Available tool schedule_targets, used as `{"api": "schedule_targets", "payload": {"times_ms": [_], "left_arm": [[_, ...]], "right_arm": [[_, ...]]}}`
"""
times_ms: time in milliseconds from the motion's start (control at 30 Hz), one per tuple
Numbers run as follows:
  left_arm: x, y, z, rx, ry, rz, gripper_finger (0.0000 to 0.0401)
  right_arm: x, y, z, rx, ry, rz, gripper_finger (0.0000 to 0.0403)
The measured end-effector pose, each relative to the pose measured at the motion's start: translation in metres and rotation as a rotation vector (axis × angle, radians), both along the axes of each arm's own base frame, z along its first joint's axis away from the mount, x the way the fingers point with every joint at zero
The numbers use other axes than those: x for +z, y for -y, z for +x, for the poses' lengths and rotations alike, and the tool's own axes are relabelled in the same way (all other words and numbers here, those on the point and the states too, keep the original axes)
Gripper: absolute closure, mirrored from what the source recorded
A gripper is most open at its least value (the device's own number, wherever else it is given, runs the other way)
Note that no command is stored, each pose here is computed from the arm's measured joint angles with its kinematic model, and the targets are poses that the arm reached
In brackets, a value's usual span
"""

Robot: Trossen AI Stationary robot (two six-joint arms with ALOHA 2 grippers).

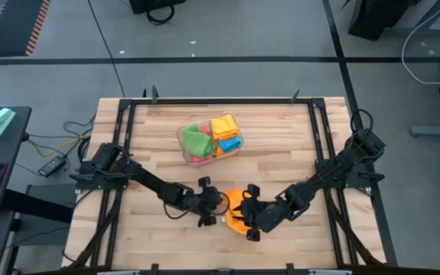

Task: Fold microfiber towels
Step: Fold the orange microfiber cloth

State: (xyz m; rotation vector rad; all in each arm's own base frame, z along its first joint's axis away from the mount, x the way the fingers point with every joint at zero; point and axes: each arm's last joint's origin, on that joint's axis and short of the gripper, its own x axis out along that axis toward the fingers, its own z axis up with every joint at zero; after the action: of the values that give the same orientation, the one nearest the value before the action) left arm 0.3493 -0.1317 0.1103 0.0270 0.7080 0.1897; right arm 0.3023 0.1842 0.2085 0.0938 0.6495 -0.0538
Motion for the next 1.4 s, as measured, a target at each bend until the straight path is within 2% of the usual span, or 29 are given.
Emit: {"api": "schedule_targets", "payload": {"times_ms": [133, 433, 633, 767, 967, 1100, 1267, 1400], "left_arm": [[0.009, 0.005, -0.003, -0.054, -0.002, 0.040, 0.0394], [0.069, 0.050, -0.032, -0.206, -0.074, 0.100, 0.0396], [0.089, 0.081, -0.051, -0.323, -0.157, 0.127, 0.0396], [0.093, 0.091, -0.058, -0.367, -0.164, 0.151, 0.0396], [0.121, 0.105, -0.053, -0.391, -0.069, 0.234, 0.0397], [0.157, 0.111, -0.049, -0.398, -0.040, 0.295, 0.0394], [0.198, 0.102, -0.040, -0.345, -0.023, 0.275, 0.0397], [0.218, 0.091, -0.035, -0.301, -0.029, 0.257, 0.0394]], "right_arm": [[0.002, 0.001, 0.001, -0.030, 0.021, -0.045, 0.0278], [0.023, -0.007, 0.004, -0.013, 0.047, -0.062, 0.0278], [0.001, -0.009, 0.010, -0.013, -0.001, -0.076, 0.0277], [-0.015, -0.015, 0.021, 0.049, -0.001, -0.035, 0.0270], [-0.024, -0.041, 0.033, 0.228, -0.041, -0.036, 0.0268], [-0.011, -0.070, 0.031, 0.323, -0.013, -0.063, 0.0271], [0.009, -0.091, 0.020, 0.309, 0.013, -0.108, 0.0272], [0.008, -0.095, 0.011, 0.278, -0.032, -0.125, 0.0272]]}}
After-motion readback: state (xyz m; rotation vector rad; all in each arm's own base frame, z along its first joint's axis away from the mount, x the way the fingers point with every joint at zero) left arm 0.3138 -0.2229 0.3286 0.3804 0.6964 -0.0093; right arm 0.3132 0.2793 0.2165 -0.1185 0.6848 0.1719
